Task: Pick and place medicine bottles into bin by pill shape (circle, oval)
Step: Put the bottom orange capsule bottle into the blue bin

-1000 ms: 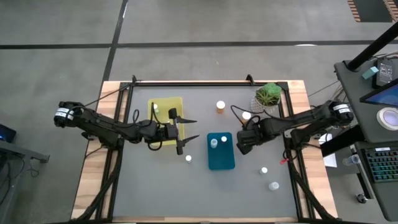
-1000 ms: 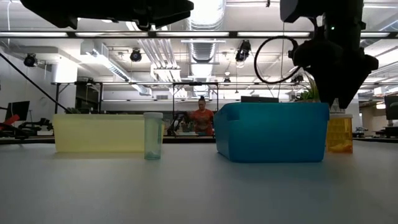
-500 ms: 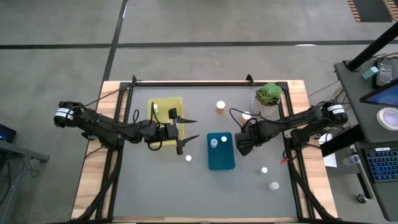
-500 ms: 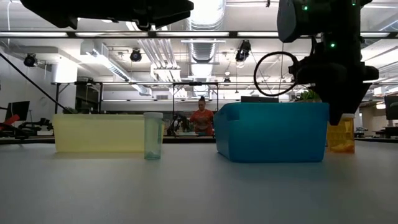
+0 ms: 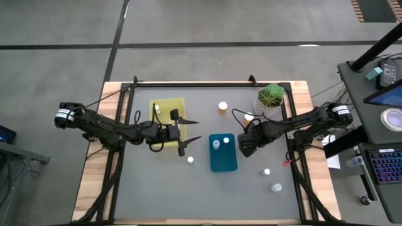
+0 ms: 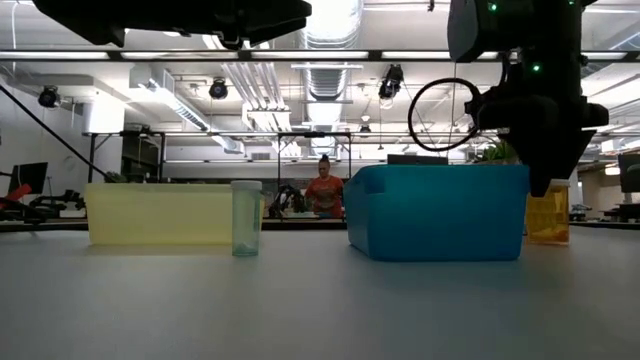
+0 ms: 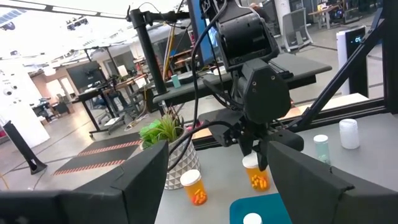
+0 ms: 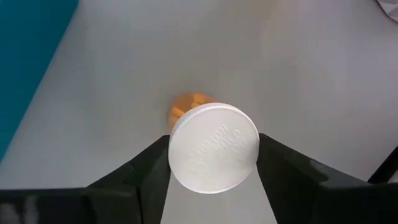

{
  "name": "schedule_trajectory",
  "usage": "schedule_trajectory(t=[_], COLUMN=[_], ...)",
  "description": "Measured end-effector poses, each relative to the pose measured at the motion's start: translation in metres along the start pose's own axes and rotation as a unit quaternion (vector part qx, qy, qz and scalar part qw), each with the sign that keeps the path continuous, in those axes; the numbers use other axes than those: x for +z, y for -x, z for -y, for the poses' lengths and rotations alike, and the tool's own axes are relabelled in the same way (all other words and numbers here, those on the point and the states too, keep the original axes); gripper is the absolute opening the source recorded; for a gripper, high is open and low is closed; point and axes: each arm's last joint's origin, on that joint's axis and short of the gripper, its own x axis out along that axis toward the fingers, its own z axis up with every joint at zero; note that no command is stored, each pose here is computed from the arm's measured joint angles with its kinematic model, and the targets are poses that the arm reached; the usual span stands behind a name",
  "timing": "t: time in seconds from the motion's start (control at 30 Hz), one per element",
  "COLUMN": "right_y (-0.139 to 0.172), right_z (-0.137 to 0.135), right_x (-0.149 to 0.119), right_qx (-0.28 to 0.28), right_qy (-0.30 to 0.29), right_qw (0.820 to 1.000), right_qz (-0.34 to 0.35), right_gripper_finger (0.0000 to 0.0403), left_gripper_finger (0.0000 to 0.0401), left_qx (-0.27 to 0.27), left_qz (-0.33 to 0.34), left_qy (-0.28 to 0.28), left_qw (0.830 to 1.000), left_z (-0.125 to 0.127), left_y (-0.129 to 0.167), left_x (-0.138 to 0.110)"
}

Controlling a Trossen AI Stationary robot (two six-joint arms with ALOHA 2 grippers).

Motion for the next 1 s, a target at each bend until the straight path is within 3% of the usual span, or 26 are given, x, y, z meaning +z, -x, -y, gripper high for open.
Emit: schedule_trajectory(t=[0.5, 1.0], right_y=[0.042, 0.108], right_z=[0.003, -0.011], right_x=[0.005, 0.021], right_qx=[0.032, 0.085], right_qy=[0.005, 0.057], right_qw=[0.999, 0.994], right_qz=[0.016, 0.044], right_gripper_finger=[0.0206, 0.0206], left_gripper_finger=[0.0257, 0.0257], left_qx=[0.002, 0.002], left_qz=[-0.001, -0.007], left_qy=[-0.002, -0.005], left_qw=[1.000, 1.000], left_z=[0.000, 0.000], left_y=[0.000, 0.001], left_x=[0.000, 0.000])
